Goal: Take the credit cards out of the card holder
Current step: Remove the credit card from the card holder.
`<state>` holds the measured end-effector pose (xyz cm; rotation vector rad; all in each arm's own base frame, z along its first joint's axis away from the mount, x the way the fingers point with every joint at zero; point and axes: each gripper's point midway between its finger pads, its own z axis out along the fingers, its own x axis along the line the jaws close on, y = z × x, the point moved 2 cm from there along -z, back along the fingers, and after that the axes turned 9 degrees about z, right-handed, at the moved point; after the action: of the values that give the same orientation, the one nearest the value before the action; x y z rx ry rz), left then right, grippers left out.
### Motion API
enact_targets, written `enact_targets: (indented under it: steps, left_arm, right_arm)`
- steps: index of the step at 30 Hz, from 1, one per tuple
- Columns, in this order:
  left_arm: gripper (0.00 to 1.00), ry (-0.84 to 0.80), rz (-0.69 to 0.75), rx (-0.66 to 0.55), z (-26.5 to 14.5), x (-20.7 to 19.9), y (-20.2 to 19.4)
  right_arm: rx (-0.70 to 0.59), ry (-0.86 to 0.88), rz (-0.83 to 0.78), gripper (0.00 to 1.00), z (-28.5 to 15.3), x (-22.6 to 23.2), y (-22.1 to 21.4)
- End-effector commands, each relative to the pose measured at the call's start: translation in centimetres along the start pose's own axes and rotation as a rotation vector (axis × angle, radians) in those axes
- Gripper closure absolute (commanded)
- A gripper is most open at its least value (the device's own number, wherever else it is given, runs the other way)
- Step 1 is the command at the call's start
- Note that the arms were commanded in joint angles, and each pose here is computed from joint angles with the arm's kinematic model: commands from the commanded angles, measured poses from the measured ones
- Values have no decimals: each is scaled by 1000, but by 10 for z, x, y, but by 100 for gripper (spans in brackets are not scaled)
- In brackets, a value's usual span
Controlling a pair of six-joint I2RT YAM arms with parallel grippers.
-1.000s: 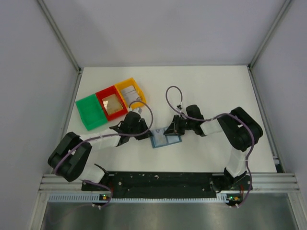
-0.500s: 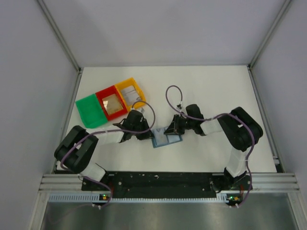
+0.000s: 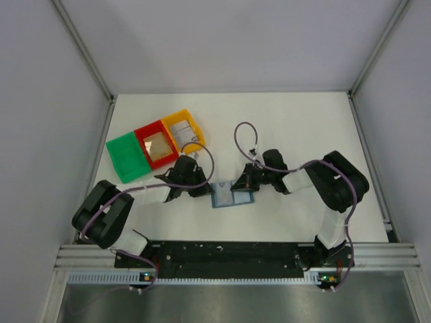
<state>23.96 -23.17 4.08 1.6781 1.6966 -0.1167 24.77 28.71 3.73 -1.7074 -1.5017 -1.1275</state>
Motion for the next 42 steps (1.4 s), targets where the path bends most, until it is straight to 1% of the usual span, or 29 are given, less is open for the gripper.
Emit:
enact_targets:
  steps: [1,7,12,13,18,21,22,25,27,29,36,40,42]
  left_arm:
    - [83,-54,3,-81,-16,-8,15]
    - [81,-156,10,-118,-27,-33,29]
    - [81,-172,7,-47,-14,-35,21]
    - [81,-156,0,-32,-9,-30,18]
    - [86,-137,-11,5,3,-22,8]
    - [91,-108,-10,22,8,-15,5]
    - [95,-108,-9,25,9,-15,4]
    - [99,-100,-16,37,11,-11,0]
    - [99,-95,-18,45,12,-9,-4]
    - [99,-97,-21,47,13,-8,-5]
    - [99,-96,-25,56,15,-6,-7]
    - [99,-91,-26,65,16,-4,-10]
    - [99,-86,-26,64,16,-3,-11]
  right_arm:
    - [4,68,-51,100,-2,14,0]
    - [0,61,-52,100,-2,14,2]
    - [1,62,-52,100,-2,14,2]
    - [3,62,-53,100,-2,14,1]
    - [2,63,-52,100,-1,14,1]
    - [8,69,-51,100,-2,14,0]
    - [15,69,-49,99,-1,13,-2]
    - [25,72,-42,89,-1,11,-3]
    - [32,78,-37,86,0,11,-3]
    - [39,84,-30,85,1,10,-5]
    - [53,110,-30,87,3,15,-5]
    - [57,121,-27,93,4,16,-4]
    - [55,121,-33,100,4,16,-4]
